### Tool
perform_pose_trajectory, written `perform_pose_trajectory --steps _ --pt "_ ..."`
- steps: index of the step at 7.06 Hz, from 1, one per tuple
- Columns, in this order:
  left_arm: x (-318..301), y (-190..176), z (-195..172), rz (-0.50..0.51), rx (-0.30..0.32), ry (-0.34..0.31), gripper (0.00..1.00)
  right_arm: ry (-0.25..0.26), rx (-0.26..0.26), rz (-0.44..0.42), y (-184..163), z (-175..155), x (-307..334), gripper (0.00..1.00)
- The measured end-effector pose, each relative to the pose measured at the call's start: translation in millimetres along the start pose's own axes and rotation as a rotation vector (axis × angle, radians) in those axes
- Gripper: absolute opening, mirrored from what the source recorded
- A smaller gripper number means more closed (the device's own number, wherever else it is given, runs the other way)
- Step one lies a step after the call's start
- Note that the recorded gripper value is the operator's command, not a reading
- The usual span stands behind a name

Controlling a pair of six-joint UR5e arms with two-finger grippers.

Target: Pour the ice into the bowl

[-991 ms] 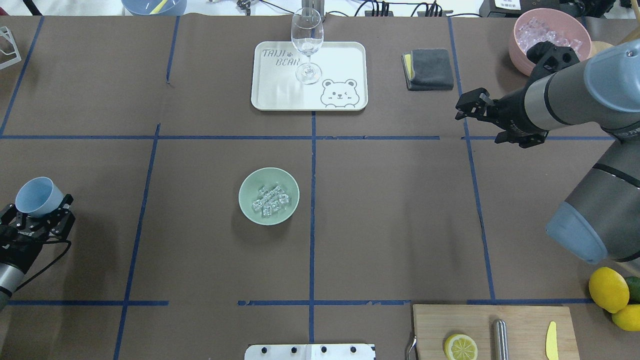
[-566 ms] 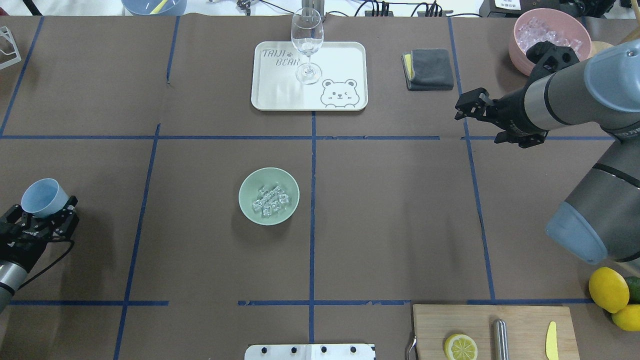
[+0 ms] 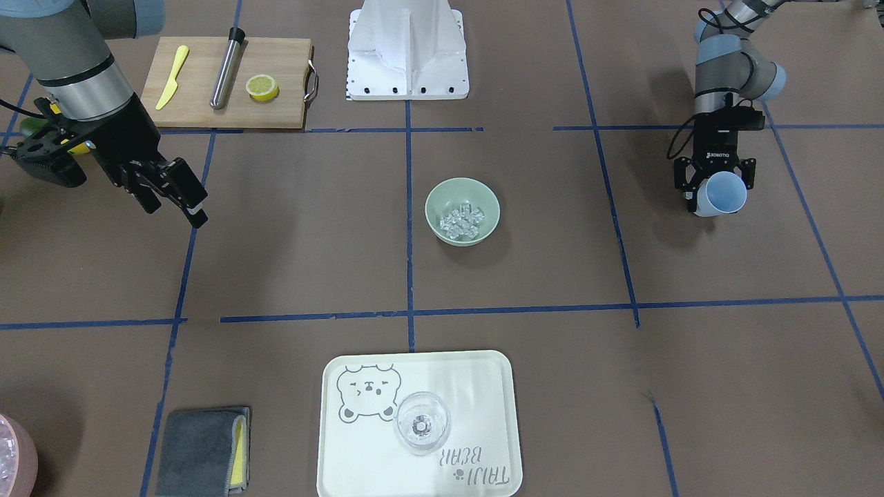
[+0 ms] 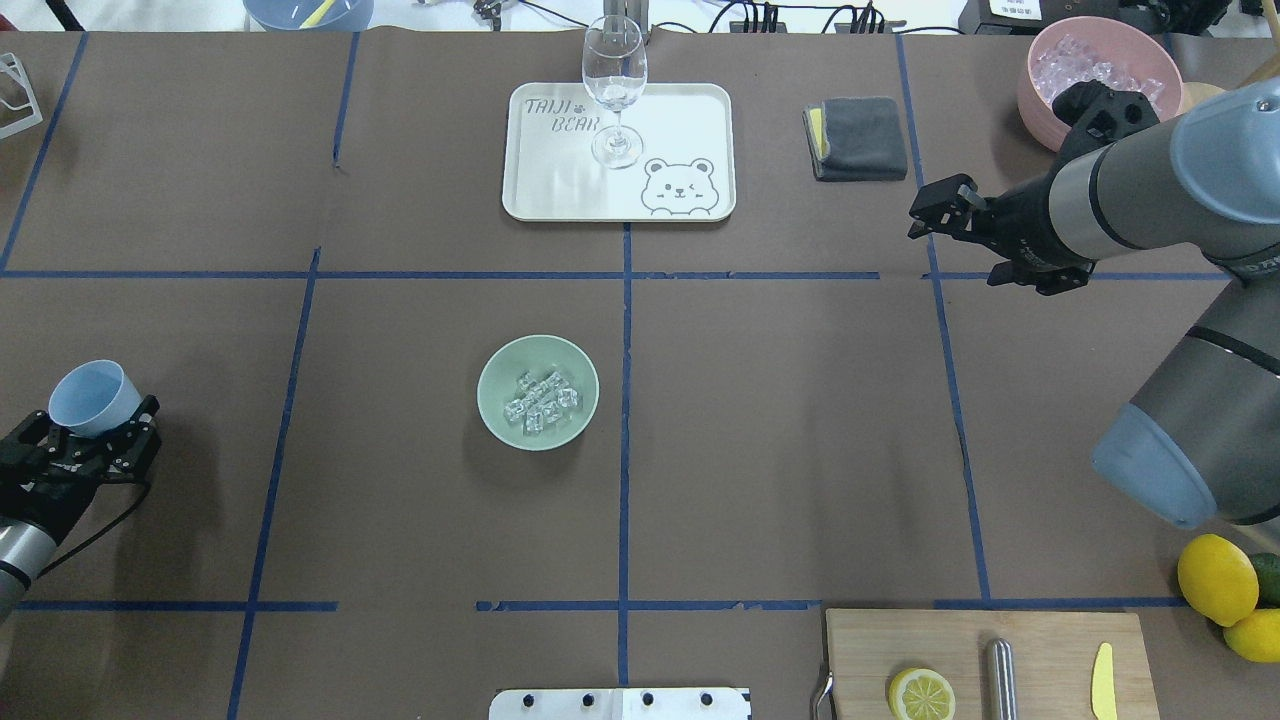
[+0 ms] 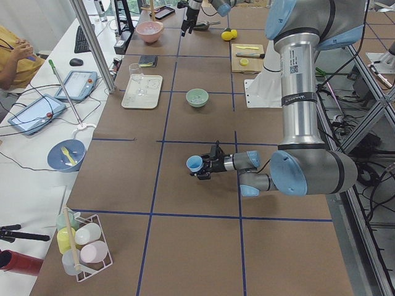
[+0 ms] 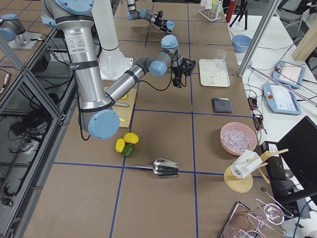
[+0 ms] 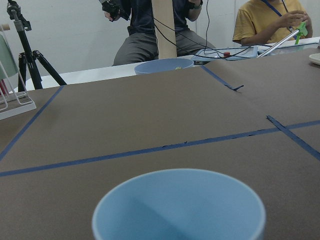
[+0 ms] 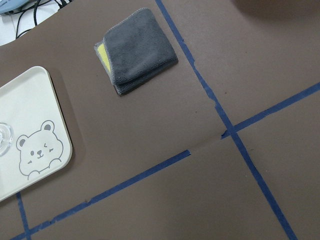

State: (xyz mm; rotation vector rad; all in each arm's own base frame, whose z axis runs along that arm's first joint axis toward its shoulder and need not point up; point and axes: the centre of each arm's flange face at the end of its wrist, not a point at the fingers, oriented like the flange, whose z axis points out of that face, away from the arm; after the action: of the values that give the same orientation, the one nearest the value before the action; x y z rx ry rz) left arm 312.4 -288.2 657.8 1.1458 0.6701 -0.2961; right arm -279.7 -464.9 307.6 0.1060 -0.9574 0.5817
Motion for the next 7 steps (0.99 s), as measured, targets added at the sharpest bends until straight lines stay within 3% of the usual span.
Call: perform_pose_trajectory --steps 2,4,7 --pt "1.0 -4.0 -0.1 -0.005 0.000 0.006 1.00 -0.005 0.000 0.002 0.6 -1.8 -1.7 1.00" --pt "-4.5 -15.5 -10.5 0.050 -0.041 0.046 1.00 -0.008 -0.001 0.001 1.3 -3.6 -2.2 1.00" --pt "-33.3 -30.5 -44.8 0.228 -0.213 0.164 1.00 -0.015 -0.003 -0.002 2.8 -6.1 -4.1 1.00"
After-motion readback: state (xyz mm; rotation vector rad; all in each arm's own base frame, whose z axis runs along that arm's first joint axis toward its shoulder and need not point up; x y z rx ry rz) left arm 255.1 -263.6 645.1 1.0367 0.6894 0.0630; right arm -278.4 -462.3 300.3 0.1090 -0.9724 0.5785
